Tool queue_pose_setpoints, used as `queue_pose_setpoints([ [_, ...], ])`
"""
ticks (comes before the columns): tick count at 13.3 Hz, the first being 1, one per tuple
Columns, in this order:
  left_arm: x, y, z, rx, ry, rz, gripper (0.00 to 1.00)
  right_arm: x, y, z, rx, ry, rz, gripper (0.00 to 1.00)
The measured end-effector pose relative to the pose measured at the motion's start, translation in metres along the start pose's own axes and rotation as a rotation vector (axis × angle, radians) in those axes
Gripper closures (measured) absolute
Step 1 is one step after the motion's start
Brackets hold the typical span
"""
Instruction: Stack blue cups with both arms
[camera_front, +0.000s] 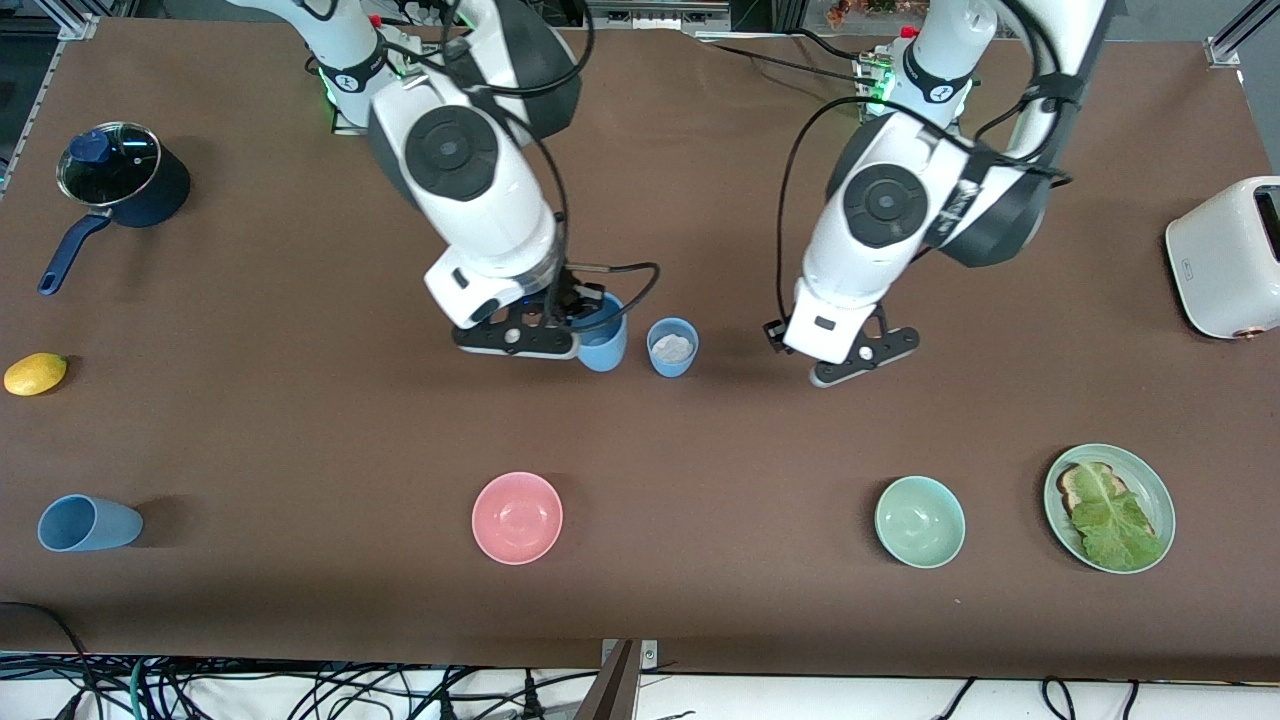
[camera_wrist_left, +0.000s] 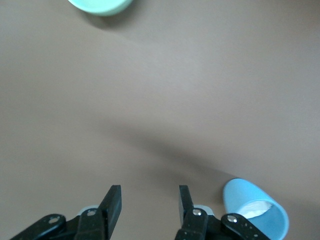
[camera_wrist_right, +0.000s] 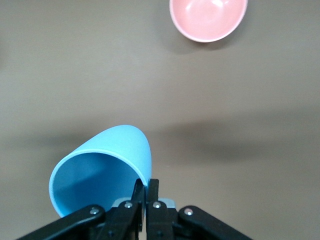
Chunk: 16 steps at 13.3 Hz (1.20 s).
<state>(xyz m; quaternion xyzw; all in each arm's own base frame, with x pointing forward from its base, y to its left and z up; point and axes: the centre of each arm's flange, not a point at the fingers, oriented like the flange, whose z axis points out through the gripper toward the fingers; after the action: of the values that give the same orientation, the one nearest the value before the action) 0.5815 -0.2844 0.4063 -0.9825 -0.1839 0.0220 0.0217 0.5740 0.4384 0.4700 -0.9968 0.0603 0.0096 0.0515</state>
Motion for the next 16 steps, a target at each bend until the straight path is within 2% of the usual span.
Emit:
queue_pose_setpoints([
  [3, 0.032, -0.045, -0.011, 0.015, -0.020, 0.082, 0.45, -0.017, -0.034, 0.023, 0.028, 0.029, 0.030, 0.96],
  [7, 0.075, -0.107, -0.021, 0.013, -0.033, 0.171, 0.43, -0.021, -0.058, 0.038, 0.052, 0.051, 0.075, 0.96],
  [11, 0.113, -0.171, -0.015, 0.002, -0.055, 0.250, 0.42, -0.031, -0.070, 0.058, 0.037, 0.037, 0.080, 0.96],
  [16, 0.139, -0.227, -0.007, -0.009, -0.071, 0.333, 0.40, -0.033, -0.068, 0.063, 0.014, 0.017, 0.081, 0.96],
])
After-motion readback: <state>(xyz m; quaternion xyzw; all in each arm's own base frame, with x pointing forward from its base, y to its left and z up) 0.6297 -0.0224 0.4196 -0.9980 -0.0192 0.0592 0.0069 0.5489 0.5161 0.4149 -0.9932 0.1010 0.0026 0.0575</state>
